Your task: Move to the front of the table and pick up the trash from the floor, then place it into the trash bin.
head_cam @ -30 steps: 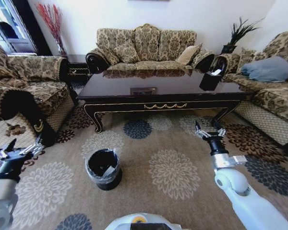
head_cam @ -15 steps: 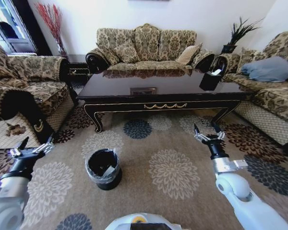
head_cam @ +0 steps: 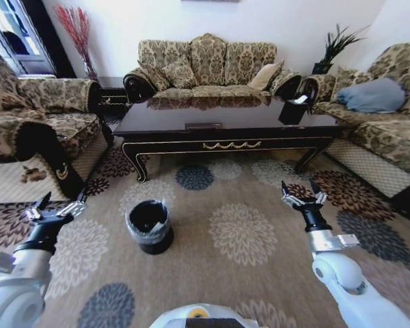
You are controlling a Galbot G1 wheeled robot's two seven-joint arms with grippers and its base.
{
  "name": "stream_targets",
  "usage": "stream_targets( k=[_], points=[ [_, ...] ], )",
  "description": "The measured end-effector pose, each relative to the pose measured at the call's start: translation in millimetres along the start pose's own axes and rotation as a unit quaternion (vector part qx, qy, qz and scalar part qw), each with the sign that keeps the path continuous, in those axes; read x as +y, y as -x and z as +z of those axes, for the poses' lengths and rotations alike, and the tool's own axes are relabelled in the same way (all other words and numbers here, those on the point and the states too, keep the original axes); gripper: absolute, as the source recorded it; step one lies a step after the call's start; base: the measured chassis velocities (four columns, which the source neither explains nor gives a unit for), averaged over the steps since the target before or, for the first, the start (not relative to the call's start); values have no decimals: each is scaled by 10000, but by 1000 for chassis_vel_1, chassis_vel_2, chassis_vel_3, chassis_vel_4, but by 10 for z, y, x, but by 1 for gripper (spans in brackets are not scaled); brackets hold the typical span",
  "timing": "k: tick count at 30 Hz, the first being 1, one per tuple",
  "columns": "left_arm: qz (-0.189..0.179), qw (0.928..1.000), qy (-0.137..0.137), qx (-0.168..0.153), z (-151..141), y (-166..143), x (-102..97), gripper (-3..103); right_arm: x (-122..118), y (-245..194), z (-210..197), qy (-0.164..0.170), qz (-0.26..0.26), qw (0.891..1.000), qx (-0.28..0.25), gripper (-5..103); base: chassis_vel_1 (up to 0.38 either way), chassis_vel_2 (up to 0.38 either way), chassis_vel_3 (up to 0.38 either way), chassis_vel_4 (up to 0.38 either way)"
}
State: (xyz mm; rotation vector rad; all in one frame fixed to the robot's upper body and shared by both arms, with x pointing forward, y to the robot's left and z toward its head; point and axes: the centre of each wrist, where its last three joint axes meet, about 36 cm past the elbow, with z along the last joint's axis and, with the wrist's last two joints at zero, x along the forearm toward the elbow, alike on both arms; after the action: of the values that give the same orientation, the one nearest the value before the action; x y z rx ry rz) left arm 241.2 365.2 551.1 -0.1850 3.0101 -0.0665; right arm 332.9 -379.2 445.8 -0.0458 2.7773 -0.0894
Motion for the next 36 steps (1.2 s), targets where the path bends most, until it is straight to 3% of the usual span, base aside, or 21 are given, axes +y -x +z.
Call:
stream_targets(
  k=[30, 36],
  points=[
    [123, 9999, -64, 46, 74, 9, -112, 100, -47, -12, 172, -53, -86, 9999, 80, 100, 351, -347, -345, 346],
    [120, 9999, -55, 45, 62, -16, -119, 100, -41, -24, 170, -61, -118, 9999, 83, 100, 184, -197, -206, 189]
  ],
)
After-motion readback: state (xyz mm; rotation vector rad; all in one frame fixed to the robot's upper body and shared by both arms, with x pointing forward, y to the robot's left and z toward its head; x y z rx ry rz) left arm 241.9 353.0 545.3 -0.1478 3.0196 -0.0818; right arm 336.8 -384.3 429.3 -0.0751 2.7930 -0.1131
